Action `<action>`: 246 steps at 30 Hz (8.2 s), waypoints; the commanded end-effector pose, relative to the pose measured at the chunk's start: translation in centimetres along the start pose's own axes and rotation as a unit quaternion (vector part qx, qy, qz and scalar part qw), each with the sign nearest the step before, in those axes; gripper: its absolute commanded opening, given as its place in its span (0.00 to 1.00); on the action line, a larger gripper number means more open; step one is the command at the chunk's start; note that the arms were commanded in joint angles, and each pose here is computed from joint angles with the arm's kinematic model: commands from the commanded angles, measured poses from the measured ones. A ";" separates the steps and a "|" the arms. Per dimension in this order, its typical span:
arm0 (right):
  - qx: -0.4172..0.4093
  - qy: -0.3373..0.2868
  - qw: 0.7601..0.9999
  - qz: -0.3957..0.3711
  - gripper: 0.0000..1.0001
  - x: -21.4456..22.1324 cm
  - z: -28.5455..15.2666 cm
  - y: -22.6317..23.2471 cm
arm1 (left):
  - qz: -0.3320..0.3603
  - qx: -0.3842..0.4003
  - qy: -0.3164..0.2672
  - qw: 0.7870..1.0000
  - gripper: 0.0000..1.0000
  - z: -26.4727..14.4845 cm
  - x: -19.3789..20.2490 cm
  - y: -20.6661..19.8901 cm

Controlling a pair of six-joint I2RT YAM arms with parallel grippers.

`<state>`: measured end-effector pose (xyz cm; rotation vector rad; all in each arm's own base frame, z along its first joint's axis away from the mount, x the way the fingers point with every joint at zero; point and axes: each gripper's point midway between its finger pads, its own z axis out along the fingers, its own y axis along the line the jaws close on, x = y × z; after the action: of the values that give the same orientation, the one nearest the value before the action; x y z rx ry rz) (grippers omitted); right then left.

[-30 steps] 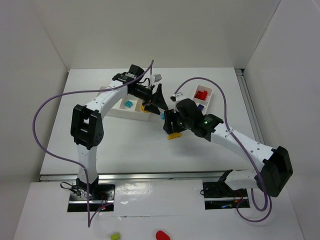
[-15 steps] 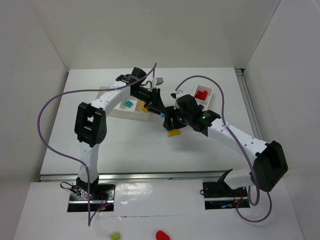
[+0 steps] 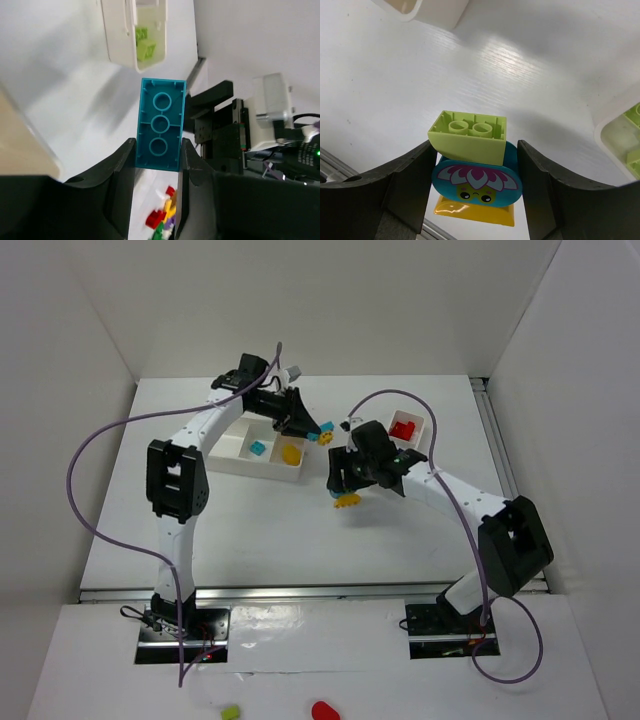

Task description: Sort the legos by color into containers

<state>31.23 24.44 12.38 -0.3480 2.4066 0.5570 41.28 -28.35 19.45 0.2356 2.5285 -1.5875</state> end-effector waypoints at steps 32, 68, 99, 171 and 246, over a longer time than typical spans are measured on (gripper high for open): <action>-0.195 -0.135 0.971 0.030 0.77 -15.6 -2.1 4.9 | 0.039 0.096 -0.114 0.988 0.00 -11.1 -4.0 -3.8; -0.501 -0.090 0.853 0.111 0.48 -16.7 -1.6 11.4 | 0.085 0.174 -0.083 0.977 0.00 -10.9 -1.7 -5.3; -0.215 -0.071 0.973 0.043 0.24 -16.4 6.9 7.7 | -0.025 -0.202 -0.226 0.953 0.00 -16.0 -3.4 7.5; -0.010 -0.083 0.996 -0.036 0.44 -2.9 -1.1 1.4 | 0.085 -0.041 -0.015 0.995 0.87 -4.1 2.7 -1.7; 0.315 -0.282 0.894 0.146 0.38 -6.1 -20.1 -10.4 | 0.108 -0.056 0.023 0.992 0.64 18.1 1.2 -1.6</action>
<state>29.07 7.24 24.96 0.3786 1.9912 -0.0408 40.67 -44.47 11.39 0.4924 2.5581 -1.3567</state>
